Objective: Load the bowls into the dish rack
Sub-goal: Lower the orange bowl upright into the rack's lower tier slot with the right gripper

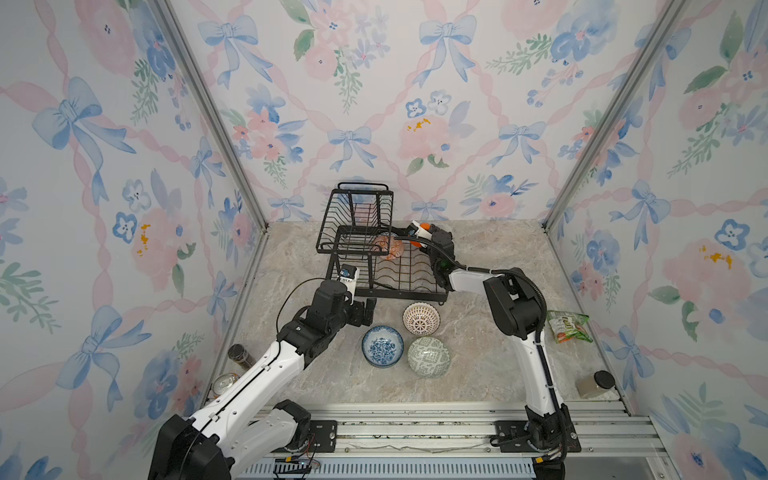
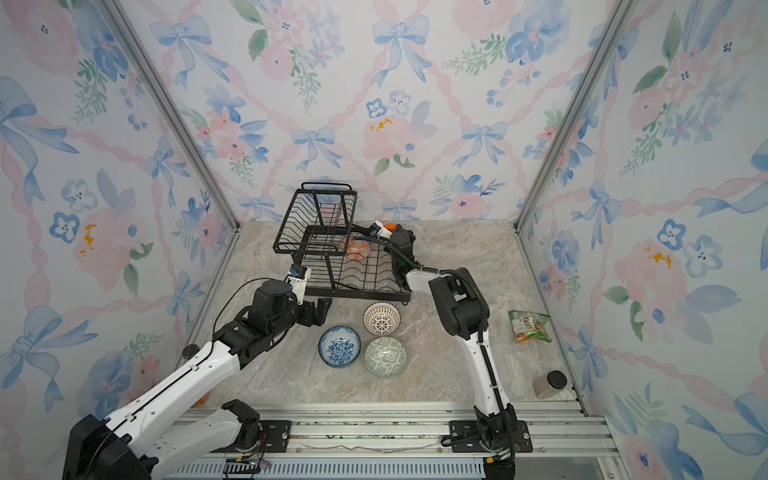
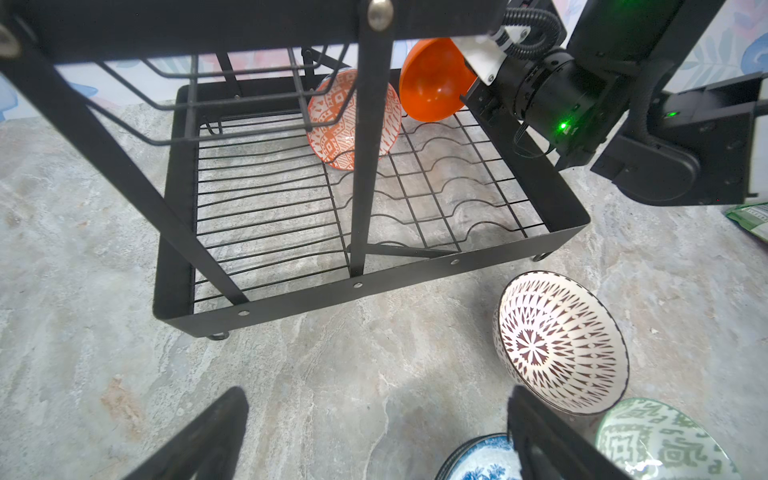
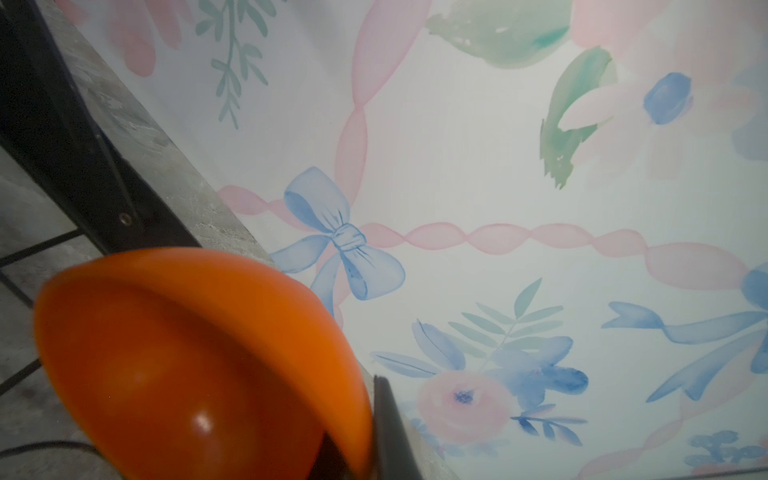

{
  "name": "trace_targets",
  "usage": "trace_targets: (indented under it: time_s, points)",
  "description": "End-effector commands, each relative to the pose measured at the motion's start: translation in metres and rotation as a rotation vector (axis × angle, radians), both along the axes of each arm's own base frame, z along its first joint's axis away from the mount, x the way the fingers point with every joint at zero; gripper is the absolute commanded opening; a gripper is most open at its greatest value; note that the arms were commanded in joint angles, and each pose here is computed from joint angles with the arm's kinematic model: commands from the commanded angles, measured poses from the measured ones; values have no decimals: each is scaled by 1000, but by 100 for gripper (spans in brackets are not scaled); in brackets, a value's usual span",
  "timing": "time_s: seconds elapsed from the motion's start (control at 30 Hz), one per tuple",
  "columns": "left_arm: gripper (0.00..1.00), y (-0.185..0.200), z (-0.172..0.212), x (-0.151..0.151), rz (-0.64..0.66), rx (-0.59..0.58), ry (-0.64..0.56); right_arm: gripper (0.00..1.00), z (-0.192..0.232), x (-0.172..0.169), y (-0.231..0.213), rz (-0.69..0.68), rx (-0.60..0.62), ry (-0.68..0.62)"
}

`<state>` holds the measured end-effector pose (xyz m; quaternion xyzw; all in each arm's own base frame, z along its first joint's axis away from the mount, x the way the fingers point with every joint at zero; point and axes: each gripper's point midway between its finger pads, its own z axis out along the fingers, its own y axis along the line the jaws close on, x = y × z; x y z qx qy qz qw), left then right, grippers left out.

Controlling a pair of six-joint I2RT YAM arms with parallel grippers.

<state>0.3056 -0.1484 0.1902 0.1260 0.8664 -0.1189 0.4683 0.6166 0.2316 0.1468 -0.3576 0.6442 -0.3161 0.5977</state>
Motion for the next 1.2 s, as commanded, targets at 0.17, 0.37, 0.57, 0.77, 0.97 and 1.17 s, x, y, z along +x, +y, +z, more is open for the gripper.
trace_targets:
  time_s: [0.17,0.37,0.57,0.77,0.97,1.17]
  points:
    - [98,1,4,-2,-17,3,-14,0,15,5,3,-42,-30,-106]
    - [98,1,3,-3,-16,4,-14,0,15,3,7,-34,-50,-121]
    - [98,1,3,-3,-16,4,-14,0,10,0,7,-19,-75,-125]
    - [98,2,3,-3,-17,5,-16,0,1,-5,8,-11,-101,-113]
    - [98,2,3,-4,-18,6,-17,0,-5,-5,10,-3,-115,-101]
    - [98,3,3,-5,-17,5,-18,0,-9,-6,10,5,-116,-87]
